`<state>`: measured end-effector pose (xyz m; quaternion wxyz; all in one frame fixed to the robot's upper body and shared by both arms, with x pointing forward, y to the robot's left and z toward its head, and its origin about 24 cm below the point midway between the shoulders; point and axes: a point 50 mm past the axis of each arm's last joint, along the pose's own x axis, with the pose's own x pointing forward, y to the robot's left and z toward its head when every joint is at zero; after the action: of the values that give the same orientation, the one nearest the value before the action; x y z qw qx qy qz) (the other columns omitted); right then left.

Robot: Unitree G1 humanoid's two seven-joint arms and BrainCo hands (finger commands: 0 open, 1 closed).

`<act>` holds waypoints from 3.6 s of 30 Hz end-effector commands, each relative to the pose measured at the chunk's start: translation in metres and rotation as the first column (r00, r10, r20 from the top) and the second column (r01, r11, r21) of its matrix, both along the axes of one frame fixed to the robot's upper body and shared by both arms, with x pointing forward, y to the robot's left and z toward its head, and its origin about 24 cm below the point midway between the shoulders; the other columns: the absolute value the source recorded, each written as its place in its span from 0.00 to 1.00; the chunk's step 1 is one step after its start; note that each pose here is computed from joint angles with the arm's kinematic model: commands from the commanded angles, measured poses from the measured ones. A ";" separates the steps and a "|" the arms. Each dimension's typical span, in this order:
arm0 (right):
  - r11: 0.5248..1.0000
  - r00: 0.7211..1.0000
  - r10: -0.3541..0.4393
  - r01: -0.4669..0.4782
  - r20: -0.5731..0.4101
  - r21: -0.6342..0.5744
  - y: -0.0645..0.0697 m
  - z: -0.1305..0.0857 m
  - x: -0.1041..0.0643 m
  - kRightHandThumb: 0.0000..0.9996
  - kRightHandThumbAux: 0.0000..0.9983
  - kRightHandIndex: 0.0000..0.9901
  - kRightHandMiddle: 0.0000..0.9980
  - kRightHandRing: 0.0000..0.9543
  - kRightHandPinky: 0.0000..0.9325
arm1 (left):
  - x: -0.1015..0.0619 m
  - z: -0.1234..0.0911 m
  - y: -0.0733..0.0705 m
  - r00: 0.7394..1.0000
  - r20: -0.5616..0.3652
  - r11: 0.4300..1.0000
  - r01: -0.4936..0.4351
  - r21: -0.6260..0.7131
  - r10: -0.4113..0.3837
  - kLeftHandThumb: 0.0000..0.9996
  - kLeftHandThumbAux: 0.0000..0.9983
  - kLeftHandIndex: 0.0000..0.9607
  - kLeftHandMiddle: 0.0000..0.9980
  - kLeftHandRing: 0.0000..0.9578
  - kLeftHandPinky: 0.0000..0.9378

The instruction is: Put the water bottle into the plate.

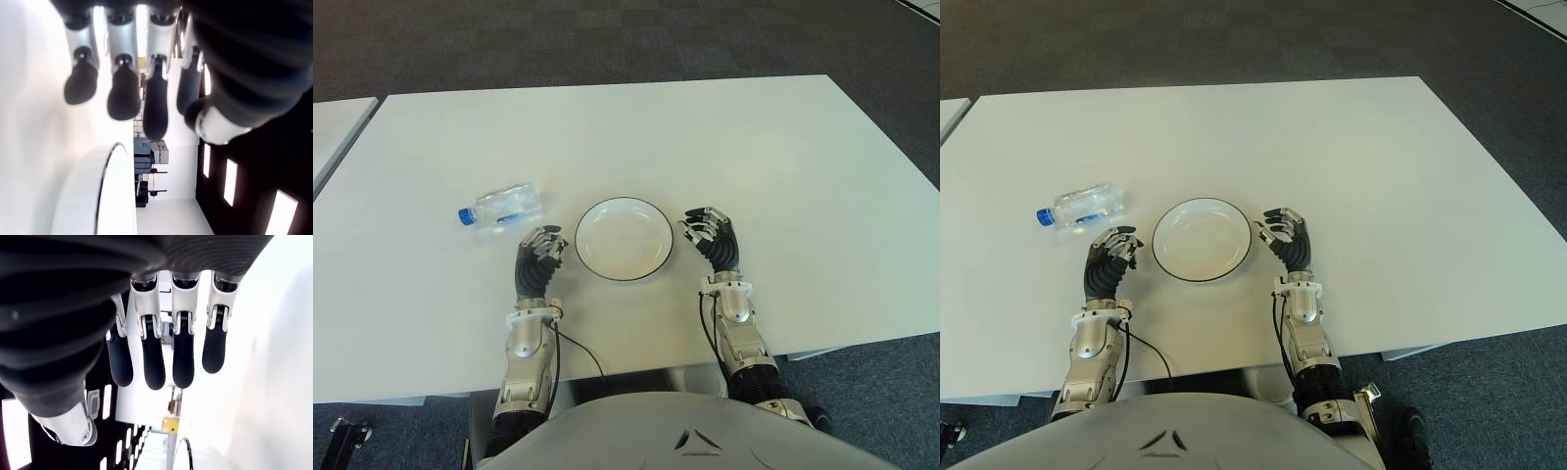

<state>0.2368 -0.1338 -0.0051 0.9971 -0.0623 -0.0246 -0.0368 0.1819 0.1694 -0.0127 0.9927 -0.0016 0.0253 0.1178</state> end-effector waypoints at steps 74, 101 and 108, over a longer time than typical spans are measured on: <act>1.000 0.999 -0.018 0.019 -0.047 0.015 0.007 -0.004 -0.004 0.70 0.74 0.42 0.41 0.41 0.42 | 0.111 0.062 0.101 0.840 -0.192 0.092 0.168 0.981 0.508 0.58 0.15 0.00 0.00 0.00 0.00; 0.999 0.998 -0.032 0.033 -0.045 0.023 0.003 -0.005 -0.006 0.71 0.74 0.42 0.41 0.40 0.41 | 0.130 0.012 0.115 0.770 -0.448 0.076 0.468 0.881 0.455 0.65 0.13 0.00 0.00 0.00 0.00; 0.999 0.998 -0.037 0.039 -0.054 0.026 0.002 -0.005 -0.006 0.71 0.74 0.42 0.41 0.40 0.40 | 0.125 -0.002 0.115 0.736 -0.537 0.064 0.564 0.823 0.413 0.64 0.14 0.00 0.00 0.00 0.00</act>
<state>0.2333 -0.1303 -0.0074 0.9973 -0.0538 -0.0082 -0.0493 0.3248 0.2867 0.0143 0.6400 0.7207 0.2502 0.0911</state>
